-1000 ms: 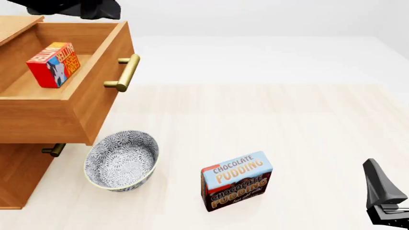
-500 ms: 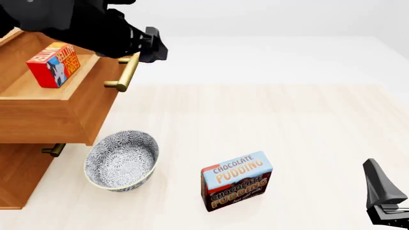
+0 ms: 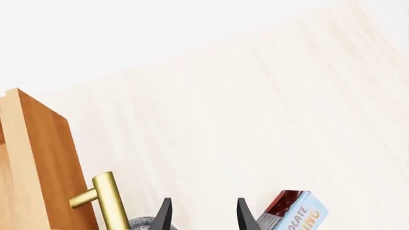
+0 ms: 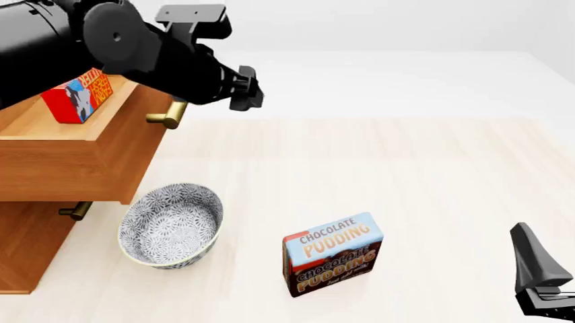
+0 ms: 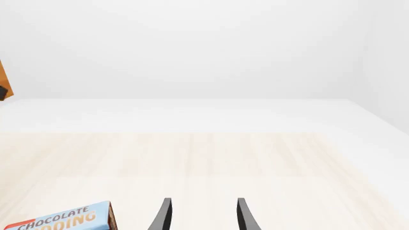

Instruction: Put the butter at the back in the top drawer of the cabinet and close it.

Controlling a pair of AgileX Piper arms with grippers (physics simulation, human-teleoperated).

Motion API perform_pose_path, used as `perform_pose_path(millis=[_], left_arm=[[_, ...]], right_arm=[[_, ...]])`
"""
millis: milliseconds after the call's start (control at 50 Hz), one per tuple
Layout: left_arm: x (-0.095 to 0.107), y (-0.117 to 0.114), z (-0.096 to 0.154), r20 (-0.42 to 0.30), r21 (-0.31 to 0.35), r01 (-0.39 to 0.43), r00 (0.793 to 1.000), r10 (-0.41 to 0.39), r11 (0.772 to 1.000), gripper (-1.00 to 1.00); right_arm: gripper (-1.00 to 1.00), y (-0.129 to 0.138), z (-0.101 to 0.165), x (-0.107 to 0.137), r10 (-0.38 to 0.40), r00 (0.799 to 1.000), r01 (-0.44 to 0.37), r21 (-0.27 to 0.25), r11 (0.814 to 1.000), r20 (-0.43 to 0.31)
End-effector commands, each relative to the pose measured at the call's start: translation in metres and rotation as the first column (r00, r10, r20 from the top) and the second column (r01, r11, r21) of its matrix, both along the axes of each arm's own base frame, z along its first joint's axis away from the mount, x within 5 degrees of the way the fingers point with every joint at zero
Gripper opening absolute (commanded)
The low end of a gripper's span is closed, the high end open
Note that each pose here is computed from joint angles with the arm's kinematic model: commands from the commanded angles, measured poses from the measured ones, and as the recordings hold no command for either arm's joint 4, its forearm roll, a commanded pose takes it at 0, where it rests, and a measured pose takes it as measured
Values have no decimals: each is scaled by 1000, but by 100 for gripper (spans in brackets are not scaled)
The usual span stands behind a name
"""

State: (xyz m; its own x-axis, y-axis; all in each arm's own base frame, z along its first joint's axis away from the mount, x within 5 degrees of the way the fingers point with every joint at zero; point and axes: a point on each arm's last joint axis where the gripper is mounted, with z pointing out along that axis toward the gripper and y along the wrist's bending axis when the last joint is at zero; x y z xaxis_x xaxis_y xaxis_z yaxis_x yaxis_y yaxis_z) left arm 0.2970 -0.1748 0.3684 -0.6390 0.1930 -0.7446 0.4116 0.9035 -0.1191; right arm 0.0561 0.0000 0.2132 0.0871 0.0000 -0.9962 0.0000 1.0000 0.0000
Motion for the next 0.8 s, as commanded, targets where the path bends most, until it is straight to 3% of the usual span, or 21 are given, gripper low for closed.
perform_pose_path(millis=[20,520,800], left_arm=[[5,-10,-11,-23,0,5,1000,-5,1000,100],[13,-10,-31,-63,8,-16,998,17,1000,100],[12,1,-33,-61,14,-37,997,38,999,100]], right_arm=[[100,0,0,0,0,1000,0,0,1000,0],[100,0,0,0,0,1000,0,0,1000,0],[100,0,0,0,0,1000,0,0,1000,0]])
